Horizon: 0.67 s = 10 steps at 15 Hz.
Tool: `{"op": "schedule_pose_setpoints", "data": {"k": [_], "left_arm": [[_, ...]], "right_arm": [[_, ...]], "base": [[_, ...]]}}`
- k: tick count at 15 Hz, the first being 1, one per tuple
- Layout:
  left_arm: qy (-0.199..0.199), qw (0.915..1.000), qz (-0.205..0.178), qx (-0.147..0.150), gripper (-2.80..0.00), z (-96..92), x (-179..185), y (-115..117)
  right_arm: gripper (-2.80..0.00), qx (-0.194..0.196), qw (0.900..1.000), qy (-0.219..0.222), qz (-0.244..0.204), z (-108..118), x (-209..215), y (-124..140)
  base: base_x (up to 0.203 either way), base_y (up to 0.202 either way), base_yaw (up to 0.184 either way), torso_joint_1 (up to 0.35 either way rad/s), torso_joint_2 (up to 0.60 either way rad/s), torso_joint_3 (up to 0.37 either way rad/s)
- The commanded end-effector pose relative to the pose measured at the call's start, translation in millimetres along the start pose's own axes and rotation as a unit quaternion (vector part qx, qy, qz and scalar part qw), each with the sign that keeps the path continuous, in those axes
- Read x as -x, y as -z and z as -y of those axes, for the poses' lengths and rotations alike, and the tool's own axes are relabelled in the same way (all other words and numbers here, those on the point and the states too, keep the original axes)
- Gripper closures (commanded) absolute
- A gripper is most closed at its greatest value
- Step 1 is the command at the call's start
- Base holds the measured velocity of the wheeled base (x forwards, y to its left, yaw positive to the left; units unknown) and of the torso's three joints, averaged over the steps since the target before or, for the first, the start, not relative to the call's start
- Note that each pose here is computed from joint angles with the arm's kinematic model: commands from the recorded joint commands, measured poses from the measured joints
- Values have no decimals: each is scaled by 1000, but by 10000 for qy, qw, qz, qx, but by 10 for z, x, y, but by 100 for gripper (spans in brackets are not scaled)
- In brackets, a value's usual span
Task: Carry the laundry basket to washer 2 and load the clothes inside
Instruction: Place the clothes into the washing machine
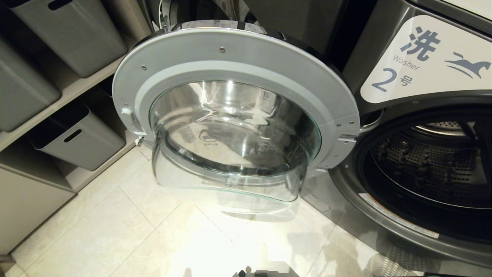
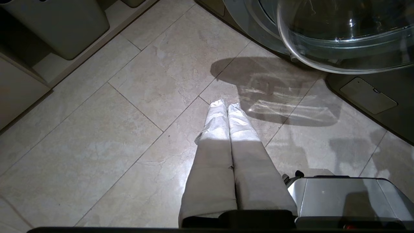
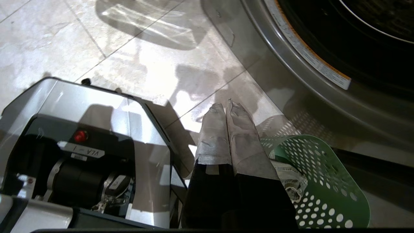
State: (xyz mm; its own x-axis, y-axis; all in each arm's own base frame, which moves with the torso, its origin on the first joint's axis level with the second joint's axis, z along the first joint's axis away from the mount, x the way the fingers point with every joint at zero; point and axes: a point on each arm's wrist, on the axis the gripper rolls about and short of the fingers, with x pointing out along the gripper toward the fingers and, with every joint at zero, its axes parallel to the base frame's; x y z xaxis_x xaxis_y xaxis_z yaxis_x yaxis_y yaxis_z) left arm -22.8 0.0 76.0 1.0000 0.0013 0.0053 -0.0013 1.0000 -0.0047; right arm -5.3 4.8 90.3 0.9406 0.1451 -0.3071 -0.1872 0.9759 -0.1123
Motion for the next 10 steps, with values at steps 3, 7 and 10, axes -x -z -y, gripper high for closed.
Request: {"op": "schedule_pose_setpoints", "data": {"k": [3, 7, 10], "left_arm": [[-1, 10000, -4, 7, 0, 0, -1, 3], [-1, 10000, -4, 7, 0, 0, -1, 3], [-1, 10000, -4, 7, 0, 0, -1, 3]], "right_arm": [[0, 226, 9991, -310, 175, 9, 31, 7], [0, 299, 9990, -71, 325, 5, 61, 41], [0, 323, 9958, 396, 756, -13, 130, 155]], "base": [[0, 0, 0, 0, 0, 0], [0, 0, 0, 0, 0, 0], [0, 0, 0, 0, 0, 0]]}}
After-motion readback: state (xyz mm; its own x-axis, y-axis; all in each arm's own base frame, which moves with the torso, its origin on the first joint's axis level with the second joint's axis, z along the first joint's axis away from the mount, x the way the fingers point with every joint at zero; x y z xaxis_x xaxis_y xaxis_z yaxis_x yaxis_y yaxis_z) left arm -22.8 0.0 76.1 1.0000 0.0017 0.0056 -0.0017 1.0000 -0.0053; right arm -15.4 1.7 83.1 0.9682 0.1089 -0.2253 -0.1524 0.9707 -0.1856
